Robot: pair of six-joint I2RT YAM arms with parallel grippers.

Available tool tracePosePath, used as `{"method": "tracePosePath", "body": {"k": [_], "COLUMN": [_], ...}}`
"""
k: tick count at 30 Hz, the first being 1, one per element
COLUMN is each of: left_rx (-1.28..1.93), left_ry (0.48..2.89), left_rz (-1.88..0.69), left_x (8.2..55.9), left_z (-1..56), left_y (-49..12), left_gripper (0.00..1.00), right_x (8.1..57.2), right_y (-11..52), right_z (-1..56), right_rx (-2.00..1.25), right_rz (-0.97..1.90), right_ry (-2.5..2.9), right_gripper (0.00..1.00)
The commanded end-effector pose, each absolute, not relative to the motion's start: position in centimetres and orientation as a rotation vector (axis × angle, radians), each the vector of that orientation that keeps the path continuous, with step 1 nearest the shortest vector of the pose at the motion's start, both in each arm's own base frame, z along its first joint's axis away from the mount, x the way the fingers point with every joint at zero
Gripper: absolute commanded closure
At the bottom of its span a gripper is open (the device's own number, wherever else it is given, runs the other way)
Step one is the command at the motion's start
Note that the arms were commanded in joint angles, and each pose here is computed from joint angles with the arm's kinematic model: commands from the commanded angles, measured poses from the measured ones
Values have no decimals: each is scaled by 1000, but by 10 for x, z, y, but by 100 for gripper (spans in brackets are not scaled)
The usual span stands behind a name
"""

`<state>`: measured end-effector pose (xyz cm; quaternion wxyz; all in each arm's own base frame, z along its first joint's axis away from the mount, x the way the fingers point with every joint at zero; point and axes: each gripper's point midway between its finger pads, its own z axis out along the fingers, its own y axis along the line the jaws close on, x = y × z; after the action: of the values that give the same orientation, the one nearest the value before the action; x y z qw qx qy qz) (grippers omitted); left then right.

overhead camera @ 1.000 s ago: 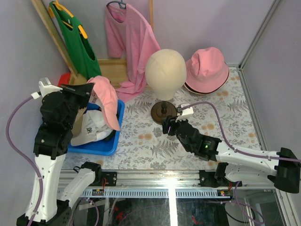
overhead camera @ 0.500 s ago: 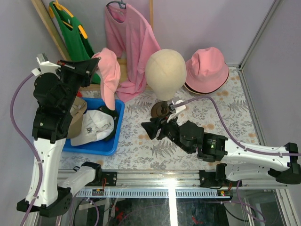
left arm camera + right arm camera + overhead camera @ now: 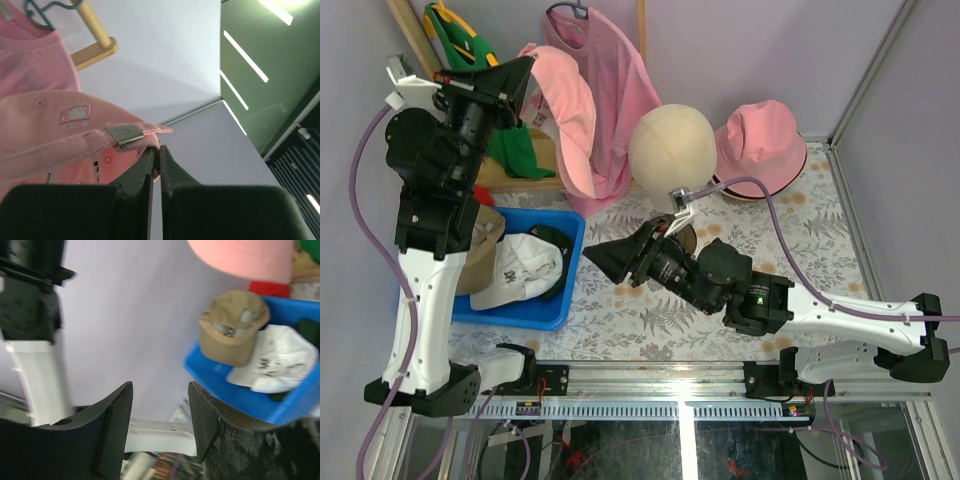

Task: Stack the hats
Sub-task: Pick up the hat from the bin, then place the hat on the hat stand.

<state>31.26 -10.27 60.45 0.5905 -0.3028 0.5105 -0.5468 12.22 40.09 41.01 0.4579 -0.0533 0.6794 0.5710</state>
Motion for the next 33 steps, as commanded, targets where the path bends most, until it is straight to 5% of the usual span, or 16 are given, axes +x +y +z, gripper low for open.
{"method": "tracePosePath", "body": {"k": [1, 14, 33], "left_rx": [-572, -525, -480], "left_ry": [1015, 904, 867], "left_rz": [-1422, -1581, -1735], "left_x": [291, 275, 246], "left_z": [671, 708, 710], "left_y": [-116, -152, -174], "left_gripper": [100, 100, 100], "right_x": [120, 153, 199], "right_y": [386, 388, 339], "right_z": [492, 529, 530], "right_rx": [181, 766, 1052], "right_rz": [1717, 1937, 1897], "right_ry": [1520, 1438, 1119], "right_gripper": [45, 10, 16]}}
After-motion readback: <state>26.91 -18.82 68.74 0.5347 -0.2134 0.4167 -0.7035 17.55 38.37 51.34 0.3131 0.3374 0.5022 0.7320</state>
